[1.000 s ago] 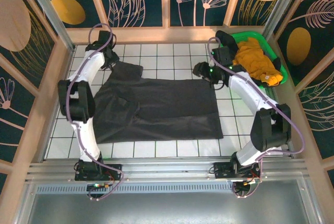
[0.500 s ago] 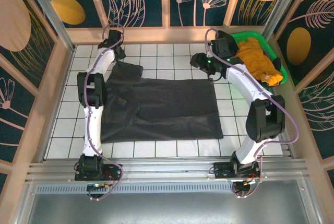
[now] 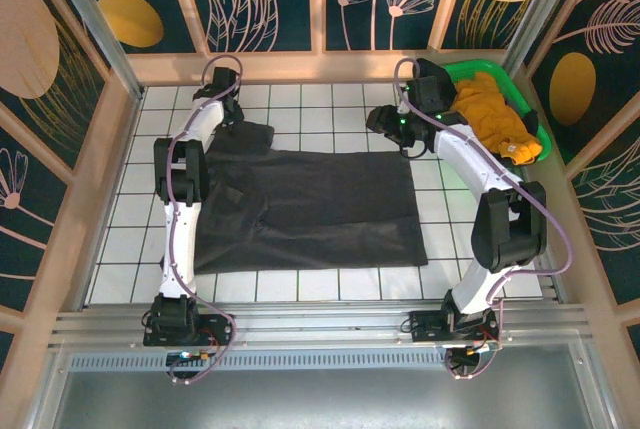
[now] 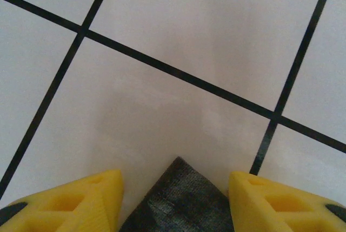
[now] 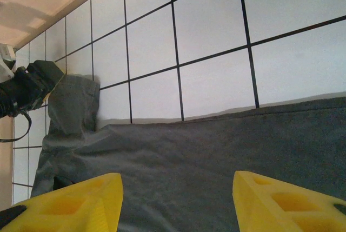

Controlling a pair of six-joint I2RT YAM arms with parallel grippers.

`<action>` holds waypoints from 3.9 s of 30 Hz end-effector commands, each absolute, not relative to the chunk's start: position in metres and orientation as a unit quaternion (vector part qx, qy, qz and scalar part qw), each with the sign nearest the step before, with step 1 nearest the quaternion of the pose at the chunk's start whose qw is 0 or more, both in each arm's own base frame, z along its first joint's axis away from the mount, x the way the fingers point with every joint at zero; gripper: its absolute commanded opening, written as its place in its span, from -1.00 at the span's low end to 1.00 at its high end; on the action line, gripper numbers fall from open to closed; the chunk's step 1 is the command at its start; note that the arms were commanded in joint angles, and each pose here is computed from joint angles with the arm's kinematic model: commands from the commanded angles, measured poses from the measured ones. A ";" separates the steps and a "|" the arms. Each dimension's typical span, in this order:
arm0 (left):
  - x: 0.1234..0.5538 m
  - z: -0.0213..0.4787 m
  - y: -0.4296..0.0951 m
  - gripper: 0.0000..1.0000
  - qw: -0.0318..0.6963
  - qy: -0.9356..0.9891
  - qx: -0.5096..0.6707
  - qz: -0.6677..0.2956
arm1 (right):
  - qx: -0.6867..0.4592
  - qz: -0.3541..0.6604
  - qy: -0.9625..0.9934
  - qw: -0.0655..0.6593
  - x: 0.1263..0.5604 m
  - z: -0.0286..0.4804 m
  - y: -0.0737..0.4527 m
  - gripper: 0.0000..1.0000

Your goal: Fold and stack the t-shirts

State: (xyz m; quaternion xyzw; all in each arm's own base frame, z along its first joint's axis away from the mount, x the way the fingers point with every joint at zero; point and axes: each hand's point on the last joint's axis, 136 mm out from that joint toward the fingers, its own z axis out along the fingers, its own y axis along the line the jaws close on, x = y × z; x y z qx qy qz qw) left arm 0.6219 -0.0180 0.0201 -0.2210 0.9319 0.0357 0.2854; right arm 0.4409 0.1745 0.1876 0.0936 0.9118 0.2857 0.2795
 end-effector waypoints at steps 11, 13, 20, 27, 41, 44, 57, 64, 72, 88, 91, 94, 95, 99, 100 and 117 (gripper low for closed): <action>0.608 0.019 -0.033 -1.00 0.262 0.940 -0.215 0.036 | 0.155 0.221 0.920 0.286 0.444 0.155 0.144 0.02; 0.613 0.042 -0.038 -1.00 0.283 0.933 -0.219 0.028 | 0.196 0.164 0.926 0.278 0.445 0.134 0.121 -0.02; 0.618 0.112 -0.057 -1.00 0.341 0.916 -0.212 0.003 | 0.267 0.019 0.934 0.238 0.459 0.082 0.071 -0.07; 0.607 0.123 -0.067 -1.00 0.337 0.918 -0.206 -0.020 | 0.265 -0.008 0.939 0.217 0.482 0.049 0.065 -0.06; 0.596 0.122 -0.077 -1.00 0.325 0.925 -0.193 -0.035 | 0.254 -0.014 0.949 0.186 0.484 0.021 0.068 -0.15; 0.597 0.121 -0.077 -1.00 0.324 0.925 -0.193 -0.036 | 0.253 -0.012 0.950 0.182 0.483 0.016 0.068 -0.16; 0.583 0.118 -0.076 -1.00 0.299 0.933 -0.200 -0.031 | 0.221 0.005 0.954 0.204 0.486 0.026 0.073 -1.00; 0.547 0.145 -0.077 -1.00 0.296 0.932 -0.202 -0.052 | 0.180 0.034 0.952 0.244 0.478 0.063 0.081 -1.00; 0.466 0.172 -0.076 -1.00 0.282 0.933 -0.207 -0.086 | 0.131 0.071 0.941 0.304 0.454 0.111 0.094 -1.00; 0.251 0.153 -0.024 -1.00 0.254 0.865 -0.420 -0.103 | 0.202 0.061 0.956 0.203 0.328 0.063 0.070 -1.00; 0.228 0.146 -0.015 -1.00 0.241 0.860 -0.442 -0.085 | 0.211 0.046 0.958 0.188 0.323 0.052 0.065 -1.00; 0.212 0.142 -0.008 -1.00 0.235 0.856 -0.455 -0.069 | 0.215 0.038 0.959 0.183 0.323 0.050 0.063 -1.00; 0.210 0.141 -0.008 -1.00 0.234 0.855 -0.457 -0.072 | 0.214 0.038 0.958 0.185 0.325 0.051 0.063 -1.00; 0.199 0.139 -0.004 -1.00 0.228 0.849 -0.472 -0.064 | 0.214 0.031 0.957 0.191 0.328 0.057 0.061 -1.00; 0.197 0.141 -0.001 -1.00 0.231 0.847 -0.474 -0.058 | 0.213 0.030 0.957 0.195 0.329 0.061 0.060 -1.00; 0.166 0.097 0.011 -1.00 0.181 0.851 -0.493 0.003 | 0.251 0.043 0.951 0.174 0.293 0.060 0.056 -0.28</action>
